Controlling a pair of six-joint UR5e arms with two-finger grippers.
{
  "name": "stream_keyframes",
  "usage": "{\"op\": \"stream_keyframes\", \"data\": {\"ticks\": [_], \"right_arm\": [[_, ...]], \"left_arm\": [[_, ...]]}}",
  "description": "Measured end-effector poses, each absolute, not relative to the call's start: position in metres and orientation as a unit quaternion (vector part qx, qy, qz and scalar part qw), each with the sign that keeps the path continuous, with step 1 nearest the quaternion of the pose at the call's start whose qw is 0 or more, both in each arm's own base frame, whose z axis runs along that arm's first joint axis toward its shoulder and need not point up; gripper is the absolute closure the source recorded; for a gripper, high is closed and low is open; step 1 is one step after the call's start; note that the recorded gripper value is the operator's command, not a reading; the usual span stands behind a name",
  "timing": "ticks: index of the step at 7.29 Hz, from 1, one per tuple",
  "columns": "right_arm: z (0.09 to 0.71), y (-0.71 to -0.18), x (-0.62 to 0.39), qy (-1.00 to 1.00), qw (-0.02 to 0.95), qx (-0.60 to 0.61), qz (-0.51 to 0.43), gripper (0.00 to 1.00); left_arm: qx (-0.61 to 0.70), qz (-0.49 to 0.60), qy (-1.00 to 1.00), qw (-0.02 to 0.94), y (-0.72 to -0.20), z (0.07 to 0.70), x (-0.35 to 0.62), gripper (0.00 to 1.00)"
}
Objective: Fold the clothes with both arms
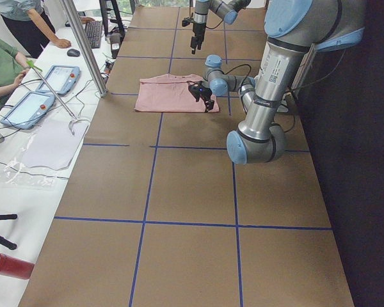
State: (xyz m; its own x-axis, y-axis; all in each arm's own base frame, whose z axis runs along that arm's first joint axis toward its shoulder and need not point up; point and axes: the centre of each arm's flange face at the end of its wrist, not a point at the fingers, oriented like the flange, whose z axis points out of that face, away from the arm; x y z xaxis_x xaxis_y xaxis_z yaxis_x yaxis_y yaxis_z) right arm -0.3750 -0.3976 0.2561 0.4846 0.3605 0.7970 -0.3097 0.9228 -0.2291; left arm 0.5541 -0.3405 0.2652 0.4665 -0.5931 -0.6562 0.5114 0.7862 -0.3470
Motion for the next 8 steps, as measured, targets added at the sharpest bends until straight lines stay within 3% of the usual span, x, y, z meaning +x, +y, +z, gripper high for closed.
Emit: {"op": "stream_keyframes", "data": {"ticks": [8], "right_arm": [[0.256,-0.4,-0.371,-0.47,0.86,-0.027,0.196,0.0]], "left_arm": [[-0.088,-0.328,0.388,0.857,-0.279,0.271,0.578,0.06]]}}
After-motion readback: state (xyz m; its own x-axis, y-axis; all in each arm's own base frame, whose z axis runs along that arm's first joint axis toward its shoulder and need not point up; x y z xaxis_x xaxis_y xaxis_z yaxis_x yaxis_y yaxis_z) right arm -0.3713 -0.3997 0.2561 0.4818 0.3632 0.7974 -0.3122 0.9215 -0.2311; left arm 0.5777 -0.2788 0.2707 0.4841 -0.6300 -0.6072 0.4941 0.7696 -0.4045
